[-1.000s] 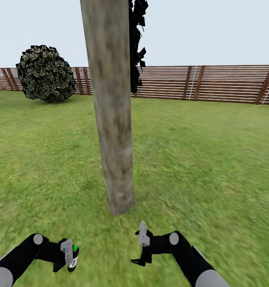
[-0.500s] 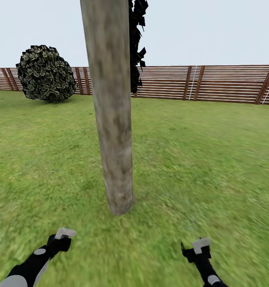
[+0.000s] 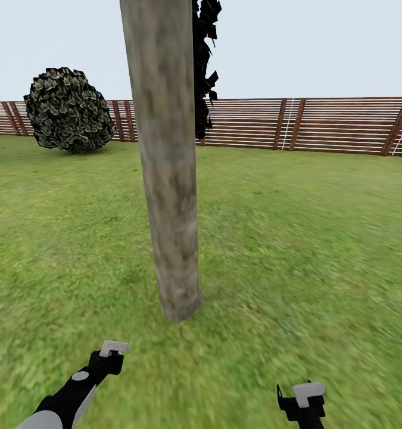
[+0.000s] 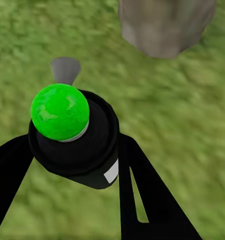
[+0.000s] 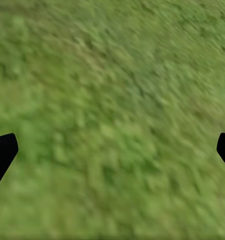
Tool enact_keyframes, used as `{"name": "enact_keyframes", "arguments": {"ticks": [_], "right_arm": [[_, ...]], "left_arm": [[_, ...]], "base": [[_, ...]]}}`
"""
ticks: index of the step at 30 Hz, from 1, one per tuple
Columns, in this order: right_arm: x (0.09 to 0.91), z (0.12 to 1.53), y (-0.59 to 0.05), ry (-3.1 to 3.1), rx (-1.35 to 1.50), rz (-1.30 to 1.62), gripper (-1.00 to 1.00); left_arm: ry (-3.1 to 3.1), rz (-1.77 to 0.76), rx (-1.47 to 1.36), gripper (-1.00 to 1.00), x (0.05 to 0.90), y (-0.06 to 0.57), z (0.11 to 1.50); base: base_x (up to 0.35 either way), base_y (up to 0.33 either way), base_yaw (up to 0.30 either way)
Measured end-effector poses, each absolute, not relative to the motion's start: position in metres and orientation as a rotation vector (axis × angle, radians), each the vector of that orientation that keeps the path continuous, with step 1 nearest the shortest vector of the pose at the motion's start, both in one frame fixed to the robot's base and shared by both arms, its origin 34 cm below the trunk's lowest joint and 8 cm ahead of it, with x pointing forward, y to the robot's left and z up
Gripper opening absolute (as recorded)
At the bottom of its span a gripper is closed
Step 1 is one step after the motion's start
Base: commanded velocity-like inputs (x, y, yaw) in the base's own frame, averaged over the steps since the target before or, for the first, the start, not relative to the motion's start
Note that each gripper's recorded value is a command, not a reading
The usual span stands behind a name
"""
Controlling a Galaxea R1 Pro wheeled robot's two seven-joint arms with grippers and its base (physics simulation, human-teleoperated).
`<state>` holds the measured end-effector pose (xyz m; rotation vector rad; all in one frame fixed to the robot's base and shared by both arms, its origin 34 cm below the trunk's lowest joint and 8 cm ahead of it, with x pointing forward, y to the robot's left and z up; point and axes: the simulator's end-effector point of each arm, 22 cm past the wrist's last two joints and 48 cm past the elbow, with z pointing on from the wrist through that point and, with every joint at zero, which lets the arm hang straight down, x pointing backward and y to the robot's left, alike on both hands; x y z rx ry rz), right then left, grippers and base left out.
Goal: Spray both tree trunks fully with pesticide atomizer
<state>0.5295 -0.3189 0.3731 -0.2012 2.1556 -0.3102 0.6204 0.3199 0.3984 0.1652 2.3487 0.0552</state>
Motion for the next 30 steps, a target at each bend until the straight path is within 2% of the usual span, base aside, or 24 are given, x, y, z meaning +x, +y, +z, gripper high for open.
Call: {"name": "enact_keyframes", "arguments": {"ticks": [15, 30], "right_arm": [[0.53, 0.374, -0.32, 2.154, -0.197, -0.312, 1.0], [0.53, 0.374, -0.32, 2.154, -0.194, -0.314, 1.0]], "left_arm": [[2.349, 0.06, 0.184, -1.0, 0.621, 0.321, 0.399], [2.494, 0.044, 0.163, -1.0, 0.602, 0.317, 0.38]], "base": [[0.0, 0.0, -0.011], [0.0, 0.0, -0.252]]}}
